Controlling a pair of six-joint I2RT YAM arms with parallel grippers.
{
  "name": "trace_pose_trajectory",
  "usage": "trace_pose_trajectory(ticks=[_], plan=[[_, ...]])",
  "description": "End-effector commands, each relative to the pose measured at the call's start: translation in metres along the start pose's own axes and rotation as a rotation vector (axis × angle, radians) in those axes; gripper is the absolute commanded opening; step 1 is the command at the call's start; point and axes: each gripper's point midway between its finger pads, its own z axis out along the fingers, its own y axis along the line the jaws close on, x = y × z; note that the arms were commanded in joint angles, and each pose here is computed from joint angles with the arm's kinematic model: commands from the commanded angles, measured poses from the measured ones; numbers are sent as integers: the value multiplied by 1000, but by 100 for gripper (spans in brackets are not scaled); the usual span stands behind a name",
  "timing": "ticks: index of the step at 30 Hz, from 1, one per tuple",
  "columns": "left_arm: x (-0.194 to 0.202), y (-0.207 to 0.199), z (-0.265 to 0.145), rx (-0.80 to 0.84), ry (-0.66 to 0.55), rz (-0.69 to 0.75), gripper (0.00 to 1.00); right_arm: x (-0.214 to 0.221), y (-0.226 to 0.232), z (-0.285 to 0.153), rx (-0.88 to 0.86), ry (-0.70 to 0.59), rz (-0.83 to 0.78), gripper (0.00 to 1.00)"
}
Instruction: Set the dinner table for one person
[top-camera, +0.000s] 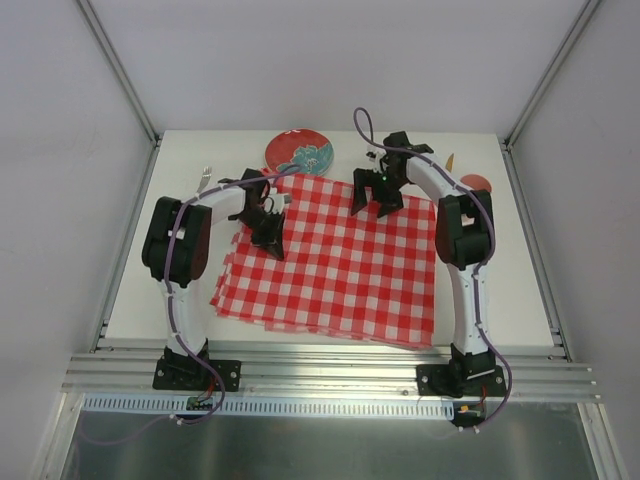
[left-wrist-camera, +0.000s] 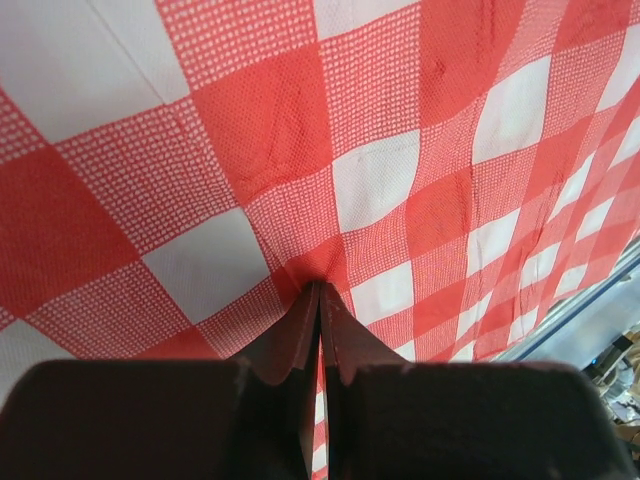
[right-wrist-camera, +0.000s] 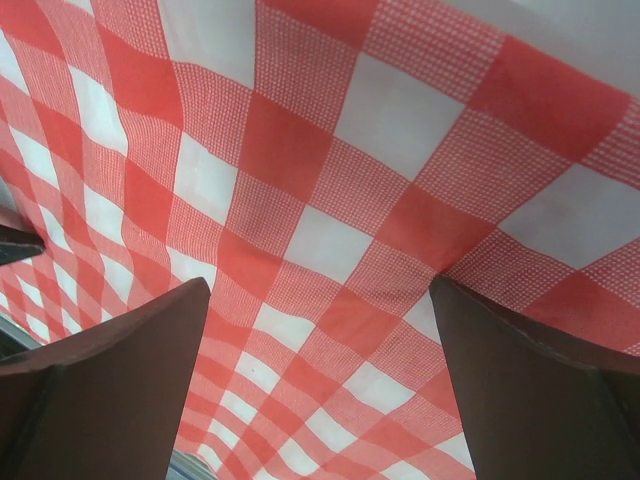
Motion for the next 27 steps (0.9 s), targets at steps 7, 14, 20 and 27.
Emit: trace_pose_trajectory(ticks=[7,14,20,27], plan=[[48,5,-3,-53,78,-56,0,-36,-1,13,-8,-69,-41,97],[74,-15,3,-34,127,-36,0,-47,2,18,-5,-98,-66,97],[72,-12,5,-55,132,-30,0,-42,5,20,-2,-89,-65,97],[-5,-27,-46,-133,-36,181,75,-44,25,-28,-4,-155,-117,97]])
